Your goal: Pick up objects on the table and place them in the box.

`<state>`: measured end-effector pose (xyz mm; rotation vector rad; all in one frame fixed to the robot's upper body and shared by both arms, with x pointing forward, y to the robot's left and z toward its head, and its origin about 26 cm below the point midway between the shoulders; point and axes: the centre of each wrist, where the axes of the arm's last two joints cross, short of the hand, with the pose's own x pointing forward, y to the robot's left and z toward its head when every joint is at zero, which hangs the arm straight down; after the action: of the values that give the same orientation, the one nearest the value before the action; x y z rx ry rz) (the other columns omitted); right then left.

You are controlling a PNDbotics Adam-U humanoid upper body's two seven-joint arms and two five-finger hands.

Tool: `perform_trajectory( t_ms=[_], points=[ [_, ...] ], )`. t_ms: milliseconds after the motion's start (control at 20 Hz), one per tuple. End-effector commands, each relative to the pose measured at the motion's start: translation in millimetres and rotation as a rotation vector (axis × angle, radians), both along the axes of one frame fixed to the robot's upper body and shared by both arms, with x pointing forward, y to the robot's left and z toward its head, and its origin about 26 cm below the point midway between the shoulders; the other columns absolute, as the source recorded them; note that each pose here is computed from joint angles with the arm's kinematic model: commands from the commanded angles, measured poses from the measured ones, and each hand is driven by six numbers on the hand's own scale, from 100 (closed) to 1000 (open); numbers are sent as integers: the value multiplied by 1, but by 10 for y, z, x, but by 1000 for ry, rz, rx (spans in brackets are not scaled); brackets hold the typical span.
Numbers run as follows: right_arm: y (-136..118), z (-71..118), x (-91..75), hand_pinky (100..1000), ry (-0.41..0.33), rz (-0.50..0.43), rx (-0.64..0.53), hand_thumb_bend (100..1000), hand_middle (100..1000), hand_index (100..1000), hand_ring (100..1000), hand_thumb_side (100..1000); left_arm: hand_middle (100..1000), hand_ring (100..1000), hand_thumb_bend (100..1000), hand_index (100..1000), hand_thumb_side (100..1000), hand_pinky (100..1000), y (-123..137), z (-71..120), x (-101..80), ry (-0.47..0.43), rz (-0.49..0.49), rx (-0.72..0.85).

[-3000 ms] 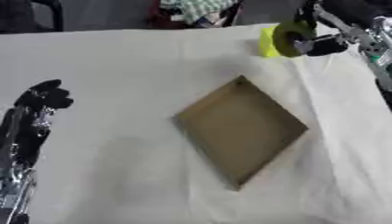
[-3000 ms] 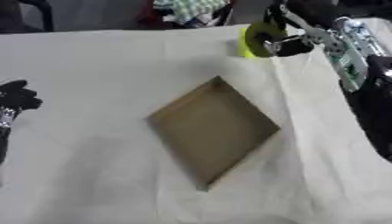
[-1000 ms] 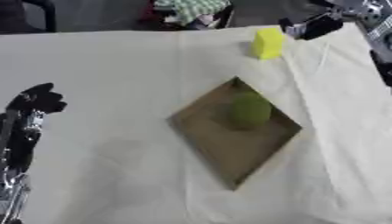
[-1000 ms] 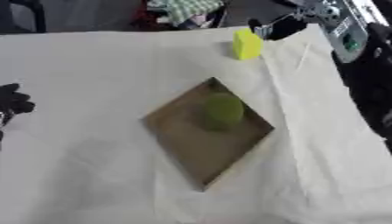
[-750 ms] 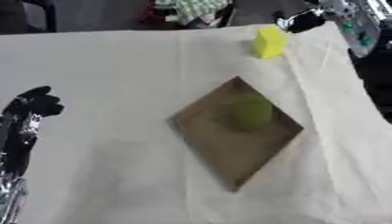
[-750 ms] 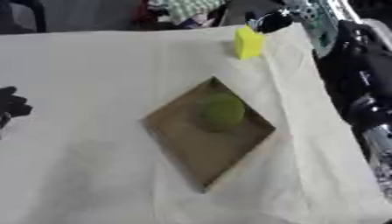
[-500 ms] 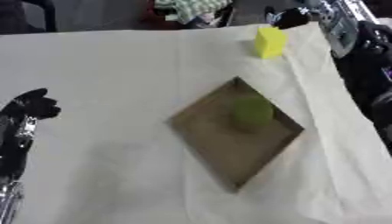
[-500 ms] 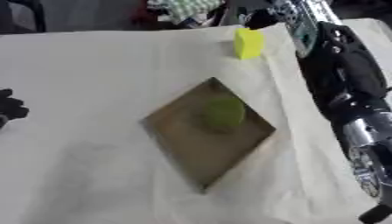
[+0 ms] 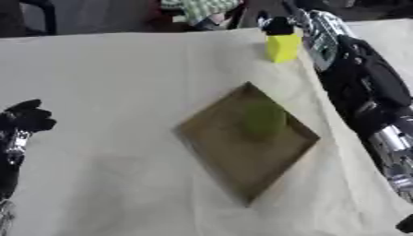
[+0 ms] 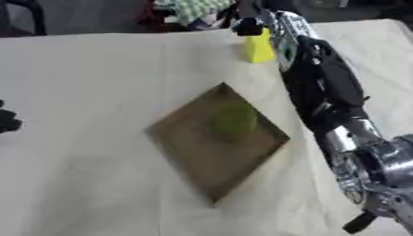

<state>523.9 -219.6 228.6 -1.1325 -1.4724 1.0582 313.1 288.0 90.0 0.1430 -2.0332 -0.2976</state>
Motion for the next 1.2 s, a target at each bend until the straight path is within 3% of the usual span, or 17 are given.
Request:
perform_trajectory(
  t_ms=[50,500,800,1200],
  points=[
    [-10,40,9,943,-10,-38,-3,100,972,1000,985,535,608,640,332,805,739,718,-8,83,14,-26,-14,8],
    [-135,-162,11,997,-29,-155,-39,100,974,1000,1000,452,608,640,331,805,741,719,-18,83,17,-26,-20,7],
    [-234,-281,5,988,-14,-217,-18,100,969,1000,995,517,608,640,328,805,741,720,-23,86,20,-27,-22,5],
    [-196,-355,1,978,1,-201,7,100,963,1000,989,548,608,640,324,805,743,720,-36,89,25,-29,-28,3]
  ],
)
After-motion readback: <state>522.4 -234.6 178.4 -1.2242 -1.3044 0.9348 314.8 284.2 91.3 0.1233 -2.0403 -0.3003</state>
